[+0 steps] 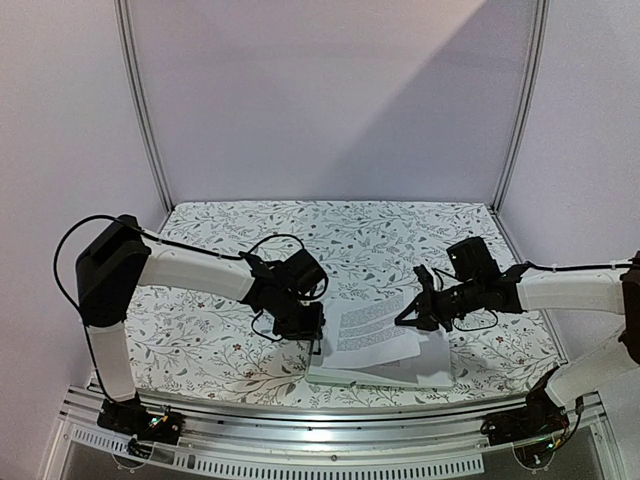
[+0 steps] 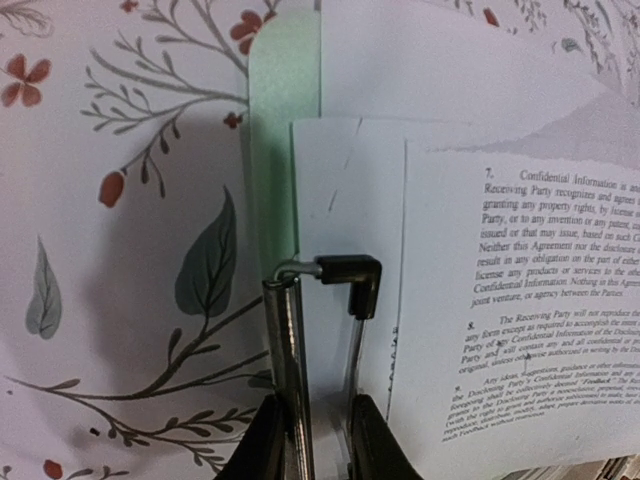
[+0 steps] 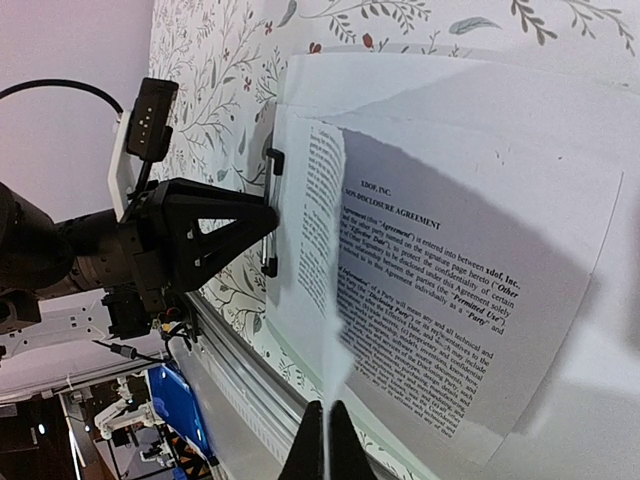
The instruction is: Put the files into the folder
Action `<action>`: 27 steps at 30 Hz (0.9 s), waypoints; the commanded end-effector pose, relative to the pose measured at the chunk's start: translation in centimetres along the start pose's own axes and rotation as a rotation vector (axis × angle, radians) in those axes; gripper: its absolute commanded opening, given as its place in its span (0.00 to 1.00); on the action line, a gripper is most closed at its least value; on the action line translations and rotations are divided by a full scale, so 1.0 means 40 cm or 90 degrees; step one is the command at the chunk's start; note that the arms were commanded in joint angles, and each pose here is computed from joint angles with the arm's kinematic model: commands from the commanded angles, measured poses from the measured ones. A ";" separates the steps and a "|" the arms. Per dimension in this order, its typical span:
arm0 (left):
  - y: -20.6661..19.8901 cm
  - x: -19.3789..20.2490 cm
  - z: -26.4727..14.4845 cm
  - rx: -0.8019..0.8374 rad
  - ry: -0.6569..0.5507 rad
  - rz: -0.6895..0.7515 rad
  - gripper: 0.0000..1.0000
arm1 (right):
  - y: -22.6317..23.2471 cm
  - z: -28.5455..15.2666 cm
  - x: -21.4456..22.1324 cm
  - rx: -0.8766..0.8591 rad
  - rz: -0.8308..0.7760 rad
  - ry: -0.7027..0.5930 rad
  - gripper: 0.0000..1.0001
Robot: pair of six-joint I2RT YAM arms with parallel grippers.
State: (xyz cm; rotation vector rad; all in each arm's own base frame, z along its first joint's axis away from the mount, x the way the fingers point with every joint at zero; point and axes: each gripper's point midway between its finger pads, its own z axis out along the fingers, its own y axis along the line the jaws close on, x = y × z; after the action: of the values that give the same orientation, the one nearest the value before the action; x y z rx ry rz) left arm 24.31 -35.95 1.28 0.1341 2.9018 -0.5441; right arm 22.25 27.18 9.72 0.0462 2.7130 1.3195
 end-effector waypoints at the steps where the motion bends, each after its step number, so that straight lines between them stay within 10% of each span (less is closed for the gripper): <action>1: 0.073 0.033 0.018 -0.051 0.036 -0.015 0.00 | 0.012 0.018 -0.001 0.001 0.011 0.019 0.00; 27: 0.082 0.033 0.027 -0.045 0.045 -0.019 0.00 | 0.137 0.057 0.006 -0.118 -0.028 0.051 0.00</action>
State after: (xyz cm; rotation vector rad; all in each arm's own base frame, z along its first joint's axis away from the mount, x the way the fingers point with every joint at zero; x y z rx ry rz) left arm 24.34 -35.93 1.25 0.1327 2.9115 -0.5674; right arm 22.36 31.44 11.76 -0.0525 2.6587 1.5112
